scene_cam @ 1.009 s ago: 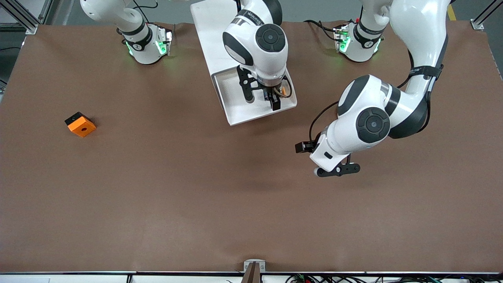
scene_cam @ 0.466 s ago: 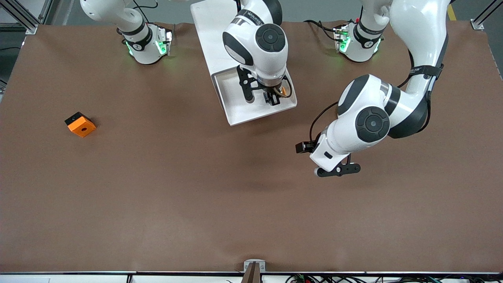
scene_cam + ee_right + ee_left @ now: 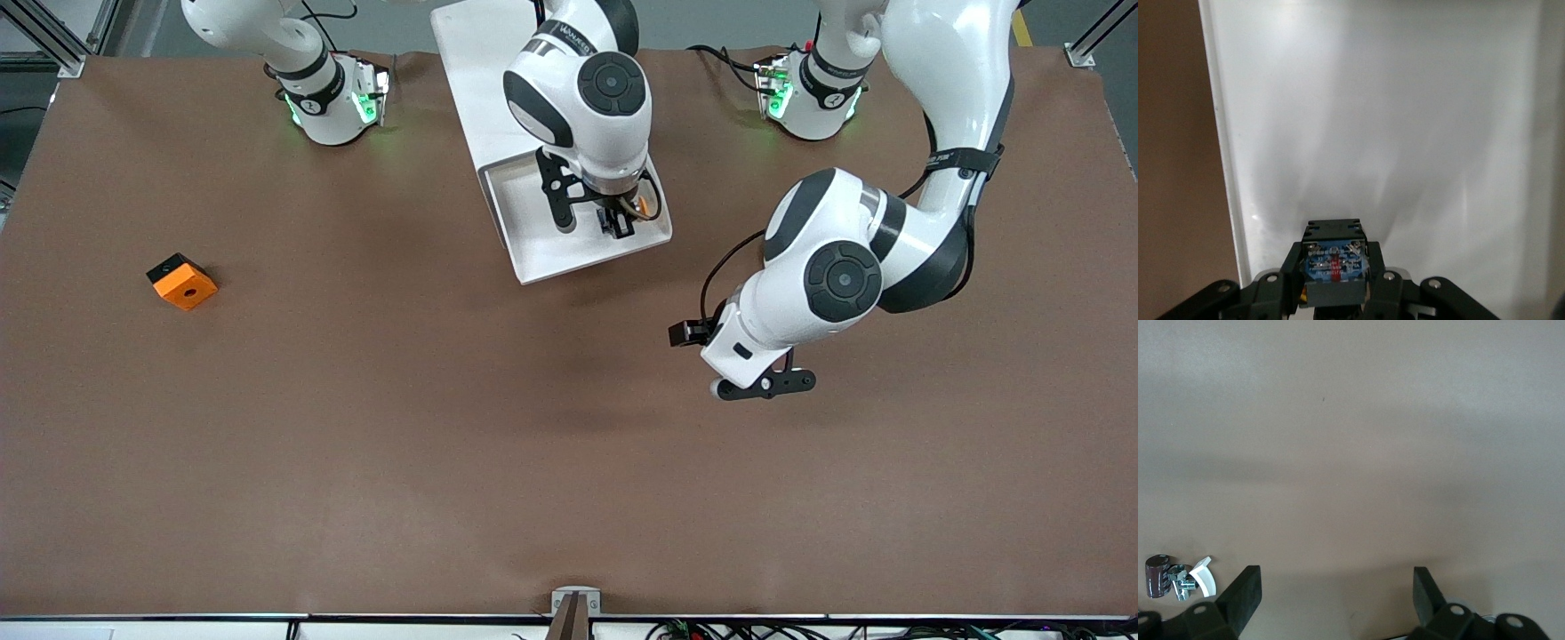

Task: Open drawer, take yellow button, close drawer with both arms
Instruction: 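Lift the button with the right gripper while the left gripper pushes the drawer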

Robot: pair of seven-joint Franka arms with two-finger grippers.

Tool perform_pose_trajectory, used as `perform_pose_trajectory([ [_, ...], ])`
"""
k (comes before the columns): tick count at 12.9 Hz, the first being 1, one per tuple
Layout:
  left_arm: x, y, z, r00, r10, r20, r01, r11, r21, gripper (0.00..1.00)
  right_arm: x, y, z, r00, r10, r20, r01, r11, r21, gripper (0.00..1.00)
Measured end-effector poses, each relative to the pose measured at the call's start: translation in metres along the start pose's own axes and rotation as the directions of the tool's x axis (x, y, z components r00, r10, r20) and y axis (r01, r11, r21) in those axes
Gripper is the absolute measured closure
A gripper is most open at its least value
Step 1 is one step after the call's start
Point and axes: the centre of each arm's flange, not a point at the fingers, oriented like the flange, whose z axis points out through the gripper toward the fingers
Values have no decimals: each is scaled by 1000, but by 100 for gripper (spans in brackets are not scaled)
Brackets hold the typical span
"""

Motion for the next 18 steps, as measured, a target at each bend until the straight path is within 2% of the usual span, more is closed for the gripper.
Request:
perform_pose_trajectory([
  [4,0,0,0,1000,0,0,0,1000,0,0,17,-10,-55,999,-50,16,50,999,3,59],
  [7,0,0,1,1000,3,-3,-3,1000,6,0,68,-21,-108,983,-180,45,181,983,-27,59],
  [9,-3,5,7,1000,21,-21,-20,999,51,0,113,-26,-139,958,-281,50,283,958,-42,59],
  [13,-16,29,34,1000,-21,-7,21,996,89,0,201,-49,-171,890,-452,64,455,890,-26,59],
  [16,-24,52,42,999,-8,-37,11,998,62,0,271,-69,-171,808,-588,44,590,807,-41,59],
  [18,-42,77,47,998,-37,-46,40,998,58,0,322,-80,-165,750,-661,38,662,748,-58,59],
])
